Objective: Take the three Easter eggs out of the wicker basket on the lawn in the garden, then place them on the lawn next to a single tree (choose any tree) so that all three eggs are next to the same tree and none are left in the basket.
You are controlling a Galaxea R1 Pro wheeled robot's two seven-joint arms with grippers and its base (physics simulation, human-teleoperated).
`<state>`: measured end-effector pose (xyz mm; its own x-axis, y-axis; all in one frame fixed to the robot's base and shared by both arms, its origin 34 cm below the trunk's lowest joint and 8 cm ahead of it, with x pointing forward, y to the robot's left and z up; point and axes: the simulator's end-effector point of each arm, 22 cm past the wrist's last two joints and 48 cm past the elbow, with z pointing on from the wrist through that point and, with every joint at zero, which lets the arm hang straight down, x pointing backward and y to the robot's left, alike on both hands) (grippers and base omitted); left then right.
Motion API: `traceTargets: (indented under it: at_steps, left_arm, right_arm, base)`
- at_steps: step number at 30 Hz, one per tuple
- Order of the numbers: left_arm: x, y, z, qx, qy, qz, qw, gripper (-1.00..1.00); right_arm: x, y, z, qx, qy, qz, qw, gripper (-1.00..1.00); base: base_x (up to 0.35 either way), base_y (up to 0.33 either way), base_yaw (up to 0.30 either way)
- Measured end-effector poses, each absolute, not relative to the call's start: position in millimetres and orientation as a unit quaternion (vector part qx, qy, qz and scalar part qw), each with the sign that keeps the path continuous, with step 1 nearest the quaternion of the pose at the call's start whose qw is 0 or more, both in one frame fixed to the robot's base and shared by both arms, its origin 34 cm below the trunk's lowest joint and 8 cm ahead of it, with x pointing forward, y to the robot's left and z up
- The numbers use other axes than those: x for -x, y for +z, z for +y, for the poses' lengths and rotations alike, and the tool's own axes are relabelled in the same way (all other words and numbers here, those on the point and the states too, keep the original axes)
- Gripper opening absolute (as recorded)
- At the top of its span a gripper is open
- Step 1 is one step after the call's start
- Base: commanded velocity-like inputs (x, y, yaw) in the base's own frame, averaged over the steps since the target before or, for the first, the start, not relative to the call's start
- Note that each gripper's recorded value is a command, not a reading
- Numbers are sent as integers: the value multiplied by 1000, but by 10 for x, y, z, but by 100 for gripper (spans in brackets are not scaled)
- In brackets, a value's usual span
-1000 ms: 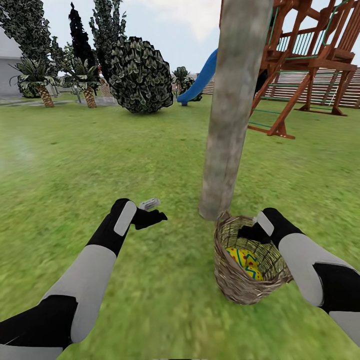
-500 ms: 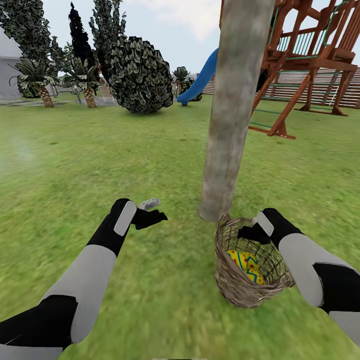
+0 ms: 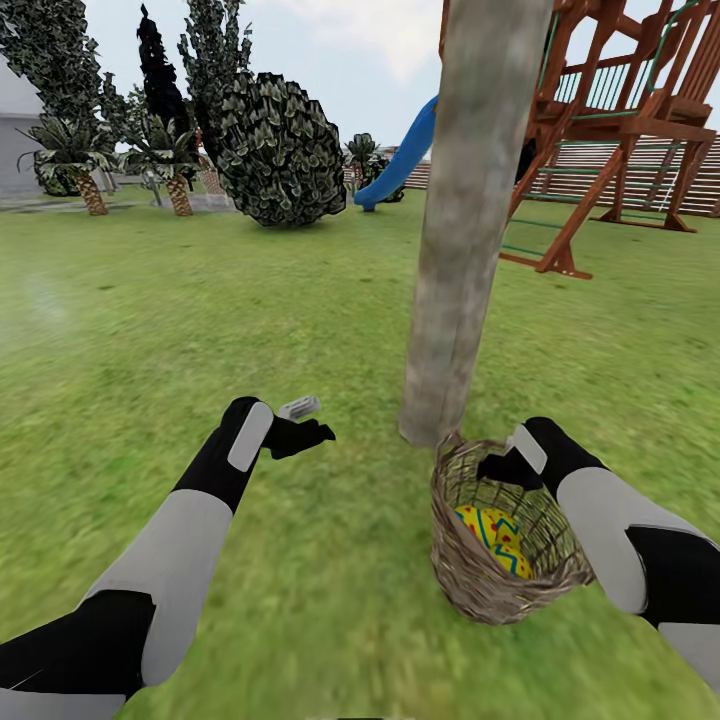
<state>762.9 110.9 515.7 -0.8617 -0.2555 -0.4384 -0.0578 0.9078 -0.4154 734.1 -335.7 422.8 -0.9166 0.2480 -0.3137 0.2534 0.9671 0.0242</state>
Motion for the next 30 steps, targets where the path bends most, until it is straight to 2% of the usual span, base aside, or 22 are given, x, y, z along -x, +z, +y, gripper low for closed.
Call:
traceTargets:
  at_steps: [30]
  left_arm:
    - [-7648, 4531, 1123, 93, -192, 954, 212, 100]
  right_arm:
    - [-7225, 3555, -3364, -119, -23, 986, 112, 100]
  base:
    - [3, 0, 0]
